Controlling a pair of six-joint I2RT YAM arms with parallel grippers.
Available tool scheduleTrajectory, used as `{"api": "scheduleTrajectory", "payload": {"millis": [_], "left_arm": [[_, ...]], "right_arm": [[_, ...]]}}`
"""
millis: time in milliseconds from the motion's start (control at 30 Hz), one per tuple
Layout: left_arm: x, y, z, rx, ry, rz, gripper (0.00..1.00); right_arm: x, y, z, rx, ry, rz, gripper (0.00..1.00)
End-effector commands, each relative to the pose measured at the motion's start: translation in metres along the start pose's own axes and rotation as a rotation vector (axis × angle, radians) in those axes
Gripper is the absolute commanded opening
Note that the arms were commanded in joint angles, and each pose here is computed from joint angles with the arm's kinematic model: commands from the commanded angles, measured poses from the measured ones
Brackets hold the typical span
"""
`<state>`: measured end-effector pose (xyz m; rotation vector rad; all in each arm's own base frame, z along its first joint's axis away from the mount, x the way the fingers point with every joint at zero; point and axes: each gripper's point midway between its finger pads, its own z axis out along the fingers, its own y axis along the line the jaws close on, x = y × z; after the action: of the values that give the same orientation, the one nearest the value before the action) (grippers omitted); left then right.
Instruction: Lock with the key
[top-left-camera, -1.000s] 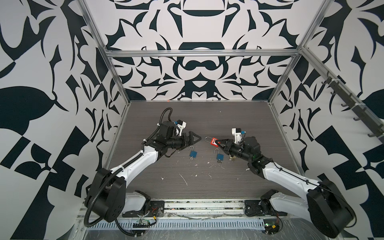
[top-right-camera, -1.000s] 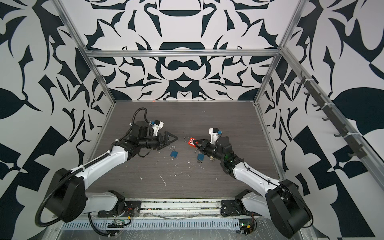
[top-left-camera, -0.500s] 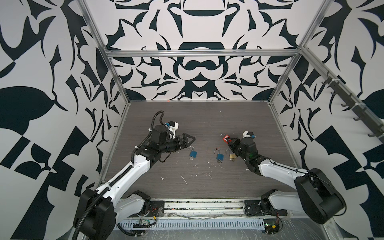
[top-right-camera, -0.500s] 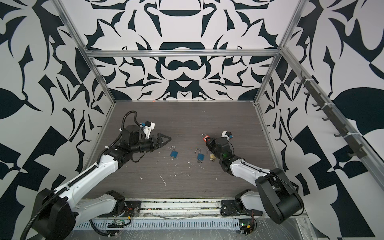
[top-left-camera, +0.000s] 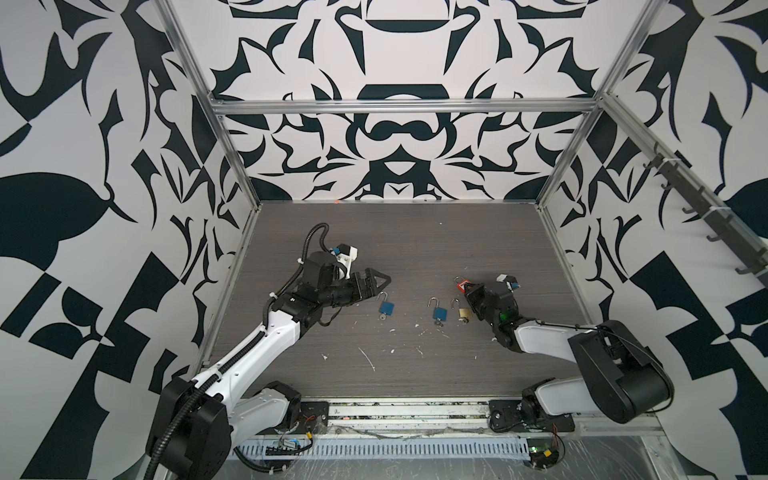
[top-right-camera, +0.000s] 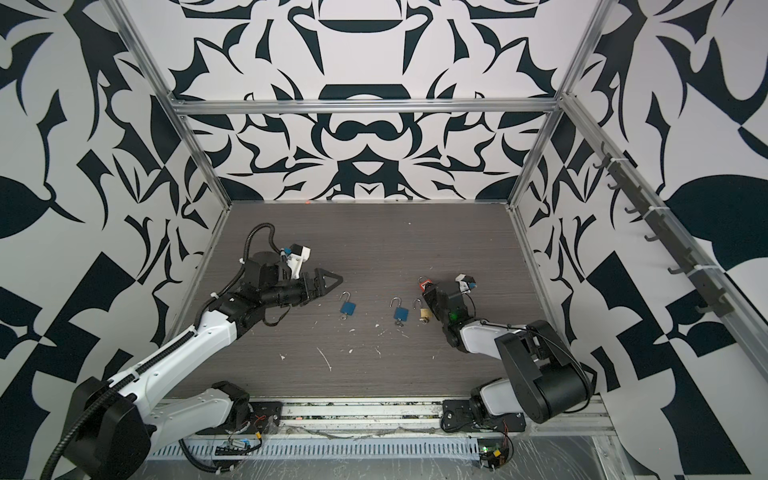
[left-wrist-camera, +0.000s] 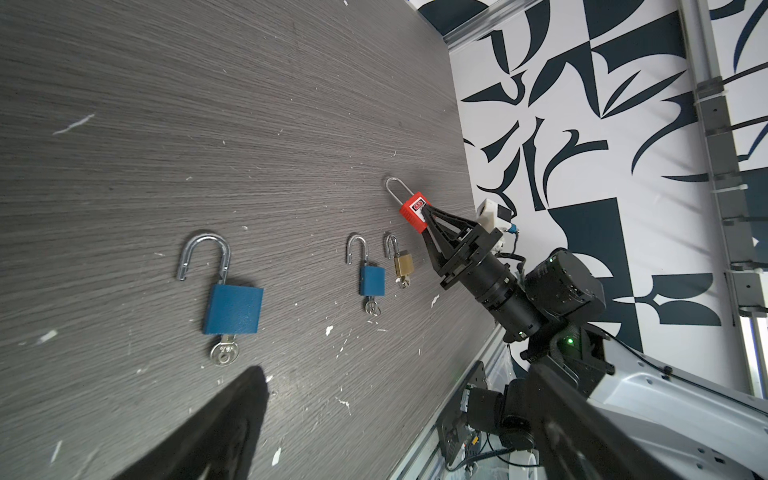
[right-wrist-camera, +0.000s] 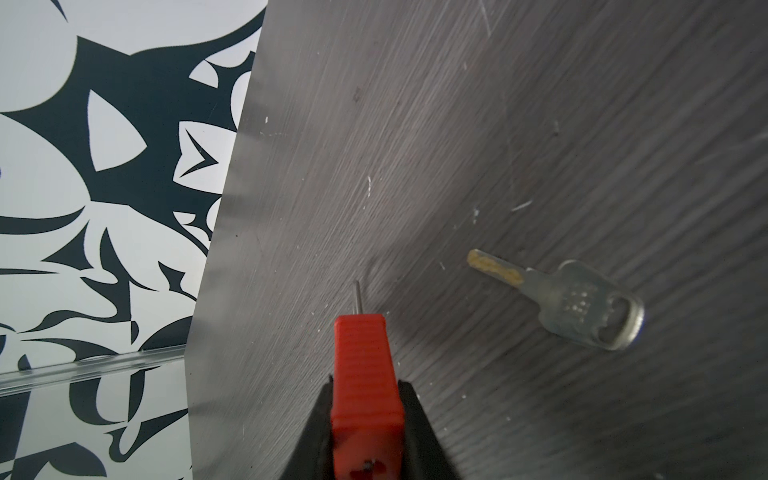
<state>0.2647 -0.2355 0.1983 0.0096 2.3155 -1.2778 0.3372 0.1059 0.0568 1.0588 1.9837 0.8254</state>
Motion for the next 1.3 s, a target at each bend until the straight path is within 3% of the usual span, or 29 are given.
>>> {"api": "scheduleTrajectory", "payload": {"millis": [0, 200, 433, 733, 1067, 1267], "left_arm": [[0.004, 0.004, 0.000, 0.002, 0.004, -0.007, 1.00], [0.004, 0.005, 0.001, -0.004, 0.009, -0.007, 0.99], [0.005, 0.008, 0.003, -0.011, 0.016, -0.013, 0.99], [0.007, 0.011, 0.005, -0.019, 0.023, -0.018, 0.99], [0.007, 0.010, 0.002, -0.008, 0.007, -0.022, 0.99], [0.011, 0.015, 0.003, -0.022, 0.010, -0.022, 0.99]], "right_arm": [[-0.010, -0.001, -0.001, -0.024, -0.054, 0.015, 0.00], [-0.010, -0.025, 0.000, 0.029, -0.071, 0.015, 0.00], [-0.015, -0.040, -0.003, 0.069, -0.091, -0.005, 0.22], [-0.012, -0.042, -0.003, 0.071, -0.061, -0.006, 0.39], [-0.019, -0.035, -0.016, 0.079, -0.064, -0.037, 0.50], [-0.034, -0.020, -0.044, 0.149, -0.080, -0.157, 0.52]]}}
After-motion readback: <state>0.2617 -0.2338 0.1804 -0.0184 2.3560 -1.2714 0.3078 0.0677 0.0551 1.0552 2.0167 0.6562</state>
